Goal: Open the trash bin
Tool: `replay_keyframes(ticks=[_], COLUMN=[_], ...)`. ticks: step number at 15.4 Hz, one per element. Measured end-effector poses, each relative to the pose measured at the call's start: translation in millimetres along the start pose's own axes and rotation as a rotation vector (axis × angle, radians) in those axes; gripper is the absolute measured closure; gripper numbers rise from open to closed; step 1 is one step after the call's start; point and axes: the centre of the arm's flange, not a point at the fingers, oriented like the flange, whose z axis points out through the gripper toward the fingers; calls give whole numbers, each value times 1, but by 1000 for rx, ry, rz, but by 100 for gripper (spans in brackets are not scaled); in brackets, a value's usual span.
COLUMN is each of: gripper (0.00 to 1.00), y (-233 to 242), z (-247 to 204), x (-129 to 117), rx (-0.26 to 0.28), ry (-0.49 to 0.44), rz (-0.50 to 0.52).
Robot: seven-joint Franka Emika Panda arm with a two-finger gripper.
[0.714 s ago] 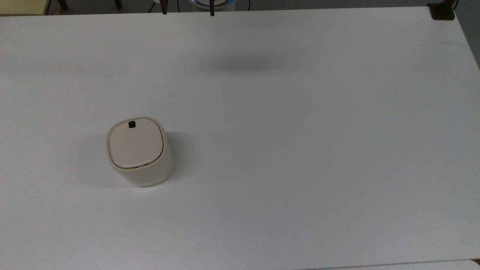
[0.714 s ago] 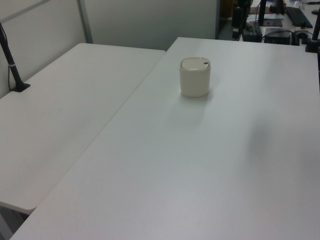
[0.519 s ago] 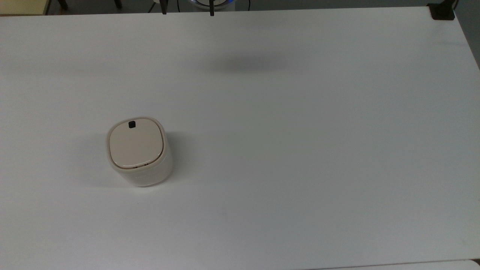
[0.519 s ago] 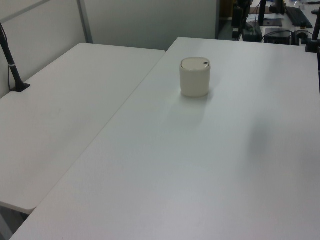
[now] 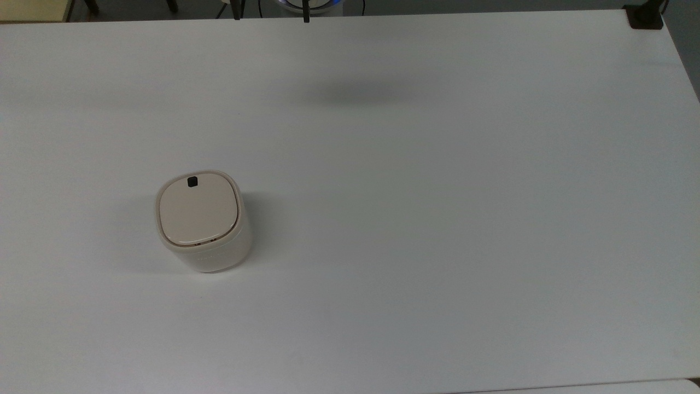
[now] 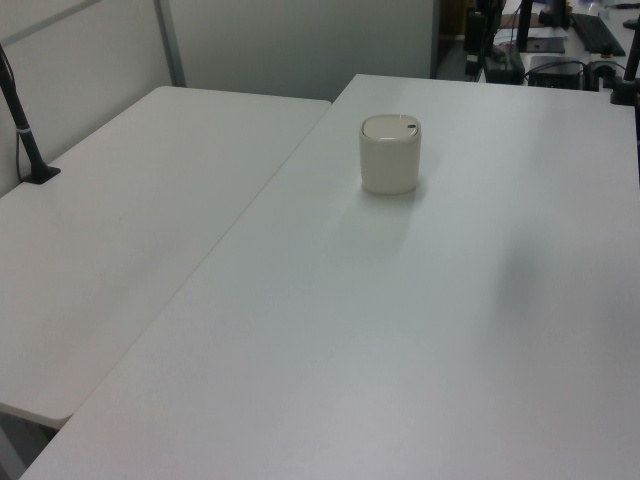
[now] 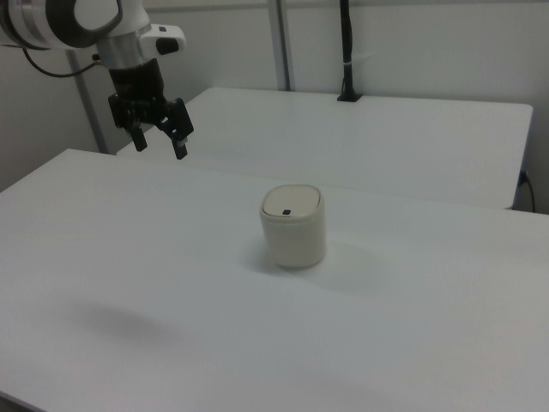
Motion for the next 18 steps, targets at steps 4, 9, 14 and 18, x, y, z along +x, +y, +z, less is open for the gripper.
replay_keyframes(ticks=[4, 9, 14, 18], gripper=[0, 0, 0, 4], y=[0, 0, 1, 7], z=[0, 0, 1, 2], x=[0, 0, 0, 0], rx=[0, 0, 0, -1], ry=[0, 0, -2, -4], rz=[0, -1, -60, -115])
